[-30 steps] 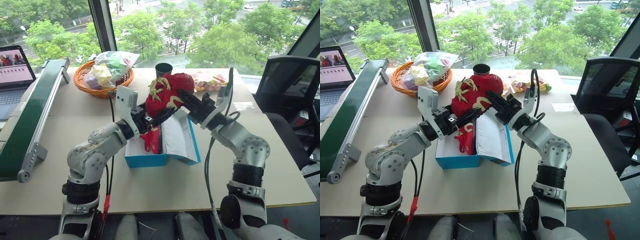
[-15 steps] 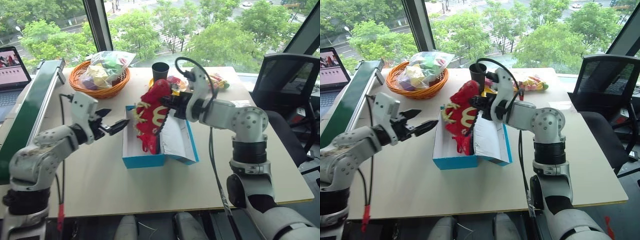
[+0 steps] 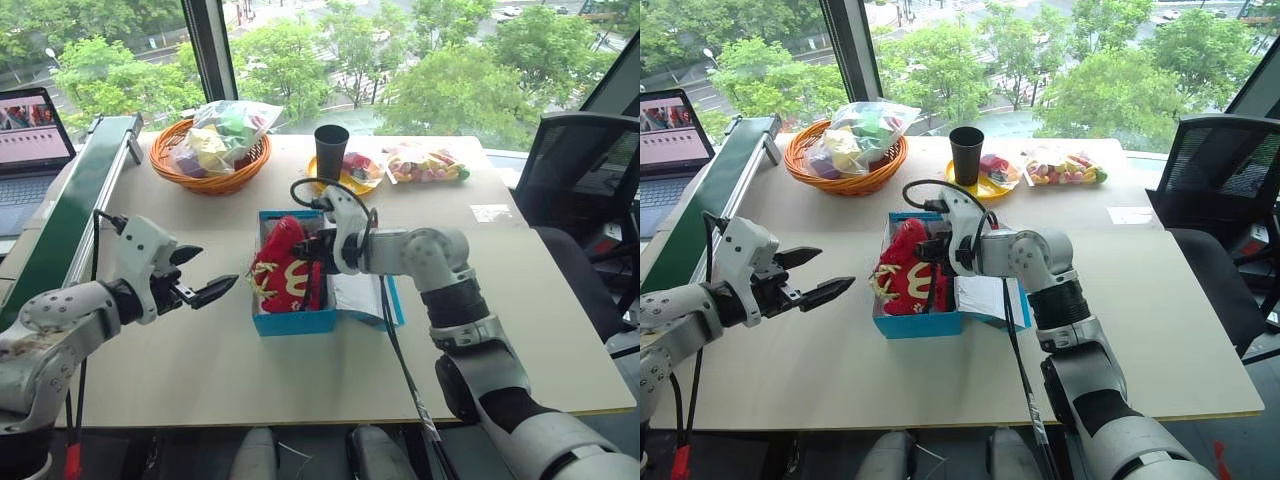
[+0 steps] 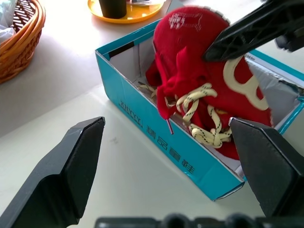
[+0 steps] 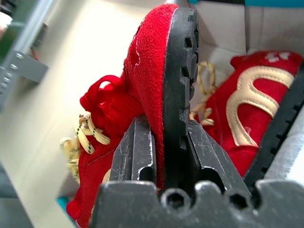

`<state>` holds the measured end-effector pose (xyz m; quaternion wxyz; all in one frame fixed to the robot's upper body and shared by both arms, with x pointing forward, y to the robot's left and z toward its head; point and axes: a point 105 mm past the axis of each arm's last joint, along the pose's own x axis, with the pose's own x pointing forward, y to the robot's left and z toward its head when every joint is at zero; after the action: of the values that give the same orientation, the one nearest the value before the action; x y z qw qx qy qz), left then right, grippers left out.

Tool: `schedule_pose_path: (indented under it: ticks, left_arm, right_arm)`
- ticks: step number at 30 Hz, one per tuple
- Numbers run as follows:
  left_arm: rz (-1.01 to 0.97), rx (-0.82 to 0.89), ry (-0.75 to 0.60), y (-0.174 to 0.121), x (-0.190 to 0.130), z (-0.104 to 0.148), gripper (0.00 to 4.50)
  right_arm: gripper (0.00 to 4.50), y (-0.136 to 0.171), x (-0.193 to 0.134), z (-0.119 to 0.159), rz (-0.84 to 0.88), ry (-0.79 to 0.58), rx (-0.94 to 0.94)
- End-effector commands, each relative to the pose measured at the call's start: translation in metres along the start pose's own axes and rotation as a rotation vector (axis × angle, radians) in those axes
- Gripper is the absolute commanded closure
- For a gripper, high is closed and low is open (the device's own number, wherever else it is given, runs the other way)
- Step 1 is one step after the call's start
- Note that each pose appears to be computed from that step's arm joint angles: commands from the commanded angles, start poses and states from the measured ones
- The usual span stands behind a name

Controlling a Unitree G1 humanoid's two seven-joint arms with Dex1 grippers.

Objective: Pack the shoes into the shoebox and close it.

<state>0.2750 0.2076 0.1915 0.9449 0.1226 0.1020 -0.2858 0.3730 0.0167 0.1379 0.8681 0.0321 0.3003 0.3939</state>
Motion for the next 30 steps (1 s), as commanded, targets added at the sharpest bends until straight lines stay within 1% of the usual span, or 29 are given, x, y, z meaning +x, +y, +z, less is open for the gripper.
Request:
schedule_pose_path:
  ticks: [1, 4, 6, 8, 9, 10, 12, 14, 15, 17, 18, 19, 20, 22, 23, 24, 25, 27, 28, 29, 30]
  left_arm:
    - [0.017, 0.03, -0.033, -0.002, -0.004, 0.011, 0.0]
    - [0.01, 0.027, -0.025, -0.004, -0.002, 0.009, 0.0]
    - [-0.008, 0.058, 0.018, -0.007, 0.001, 0.004, 0.0]
    - [-0.046, 0.078, 0.017, -0.012, 0.004, 0.007, 0.0]
    - [-0.065, 0.082, 0.007, -0.014, 0.006, 0.01, 0.0]
    - [-0.08, 0.09, 0.002, -0.015, 0.008, 0.012, 0.0]
    - [-0.096, 0.098, -0.004, -0.016, 0.013, 0.015, 0.0]
    - [-0.11, 0.103, -0.007, -0.016, 0.018, 0.016, 0.0]
    - [-0.121, 0.106, -0.007, -0.017, 0.02, 0.017, 0.0]
    - [-0.14, 0.11, -0.008, -0.017, 0.022, 0.018, 0.0]
    - [-0.15, 0.114, -0.005, -0.017, 0.023, 0.018, 0.0]
    - [-0.162, 0.122, 0.003, -0.017, 0.022, 0.017, 0.0]
    - [-0.18, 0.143, 0.023, -0.017, 0.02, 0.014, 0.0]
    - [-0.215, 0.176, 0.067, -0.014, 0.013, 0.009, 0.0]
    - [-0.227, 0.187, 0.084, -0.012, 0.008, 0.008, 0.0]
    - [-0.234, 0.194, 0.097, -0.009, 0.005, 0.007, 0.0]
    - [-0.233, 0.201, 0.105, -0.006, 0.001, 0.007, 0.0]
    - [-0.216, 0.216, 0.12, 0.001, -0.003, 0.008, 0.0]
    - [-0.209, 0.221, 0.123, 0.004, -0.004, 0.008, 0.0]
    - [-0.202, 0.223, 0.121, 0.005, -0.006, 0.01, 0.0]
    - [-0.2, 0.224, 0.119, 0.006, -0.007, 0.012, 0.0]
  right_arm:
    - [1.67, 0.011, -0.001, 0.022, 0.03, -0.061, -0.073]
    - [0.57, 0.014, -0.006, 0.035, 0.029, -0.103, -0.109]
    - [0.01, 0.034, -0.03, 0.071, 0.089, -0.244, -0.177]
    - [0.01, 0.056, -0.056, 0.101, 0.175, -0.363, -0.195]
    - [0.01, 0.061, -0.068, 0.111, 0.194, -0.409, -0.211]
    - [0.01, 0.064, -0.079, 0.121, 0.198, -0.452, -0.233]
    - [0.01, 0.071, -0.095, 0.128, 0.281, -0.488, -0.202]
    - [0.01, 0.07, -0.104, 0.126, 0.317, -0.492, -0.221]
    - [0.01, 0.069, -0.105, 0.117, 0.338, -0.442, -0.236]
    - [0.01, 0.068, -0.11, 0.104, 0.386, -0.401, -0.25]
    - [0.26, 0.07, -0.113, 0.098, 0.434, -0.392, -0.245]
    - [0.53, 0.069, -0.113, 0.094, 0.442, -0.394, -0.25]
    - [0.67, 0.063, -0.111, 0.087, 0.404, -0.383, -0.296]
    - [1.39, 0.051, -0.1, 0.066, 0.322, -0.328, -0.468]
    - [1.83, 0.045, -0.094, 0.056, 0.298, -0.302, -0.531]
    - [2.08, 0.04, -0.088, 0.05, 0.283, -0.291, -0.567]
    - [2.38, 0.037, -0.084, 0.046, 0.291, -0.289, -0.566]
    - [3.15, 0.036, -0.078, 0.04, 0.33, -0.283, -0.536]
    - [3.42, 0.036, -0.076, 0.038, 0.343, -0.28, -0.531]
    - [3.85, 0.035, -0.07, 0.036, 0.349, -0.274, -0.527]
    - [4.12, 0.034, -0.066, 0.035, 0.352, -0.271, -0.526]
